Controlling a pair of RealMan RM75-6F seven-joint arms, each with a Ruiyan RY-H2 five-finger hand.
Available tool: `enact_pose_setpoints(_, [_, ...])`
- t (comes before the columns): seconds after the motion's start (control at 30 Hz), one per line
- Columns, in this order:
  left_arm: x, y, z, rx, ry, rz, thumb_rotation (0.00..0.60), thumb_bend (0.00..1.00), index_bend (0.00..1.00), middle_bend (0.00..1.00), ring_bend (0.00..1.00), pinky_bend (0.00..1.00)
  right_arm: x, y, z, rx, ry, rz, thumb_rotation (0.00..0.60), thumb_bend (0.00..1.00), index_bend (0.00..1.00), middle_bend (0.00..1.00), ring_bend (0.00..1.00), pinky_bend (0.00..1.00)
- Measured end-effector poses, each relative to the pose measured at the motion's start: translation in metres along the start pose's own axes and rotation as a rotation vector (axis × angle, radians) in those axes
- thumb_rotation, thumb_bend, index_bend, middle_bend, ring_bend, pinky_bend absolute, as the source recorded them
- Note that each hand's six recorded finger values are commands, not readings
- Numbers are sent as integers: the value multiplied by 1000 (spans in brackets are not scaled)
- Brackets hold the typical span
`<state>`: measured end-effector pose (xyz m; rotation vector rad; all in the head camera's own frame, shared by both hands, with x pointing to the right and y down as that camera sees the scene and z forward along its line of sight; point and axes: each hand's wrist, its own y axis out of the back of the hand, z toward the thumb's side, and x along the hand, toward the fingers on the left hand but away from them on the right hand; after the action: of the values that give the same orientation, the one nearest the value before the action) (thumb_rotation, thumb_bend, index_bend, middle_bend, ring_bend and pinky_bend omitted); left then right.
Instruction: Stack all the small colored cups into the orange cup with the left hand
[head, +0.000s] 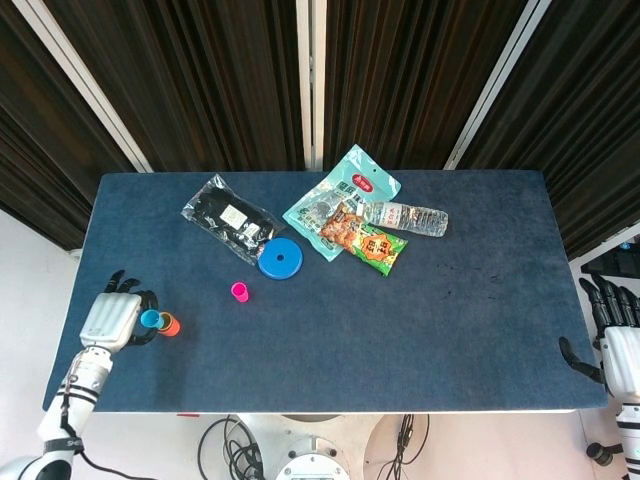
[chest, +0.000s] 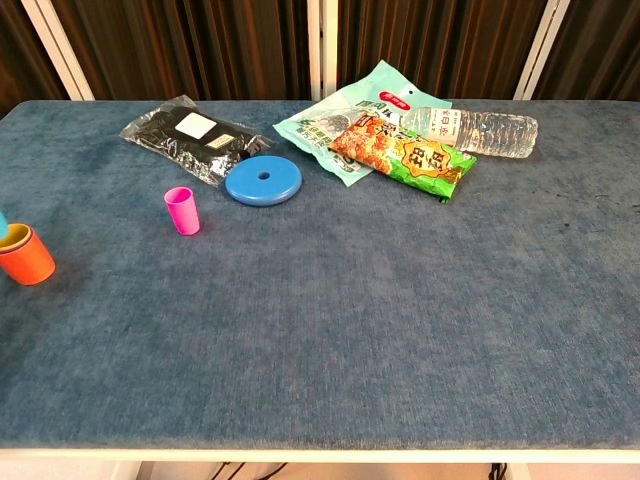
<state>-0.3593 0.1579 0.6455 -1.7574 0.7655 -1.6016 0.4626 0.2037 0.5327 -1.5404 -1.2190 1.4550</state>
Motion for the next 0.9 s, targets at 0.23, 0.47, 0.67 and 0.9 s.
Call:
enact_pose_setpoints(0.23, [9,-4,-1,1,1,15,600,270,529,516,171,2,0,2,-1,9,-7,-2,600,283,0,0,0,0])
enact_pose_setpoints(0.47, [9,-12,-4,-14,7,-6,600,268,494,505,171,2,-1,0,-1,12,-7,5,600,284,0,0,0,0])
enact_pose_setpoints(0.67, [8,-16,-1,-26,-7,-30,600,239,173,299,141,0,0,-2,-2,11,-10,9,600,283,0,0,0,0])
enact_pose_setpoints(0.9, [12,0,4,-24,-31,37,600,227,167,281,121,0,0,-1,-4,13,-15,12,600,318,0,0,0,0])
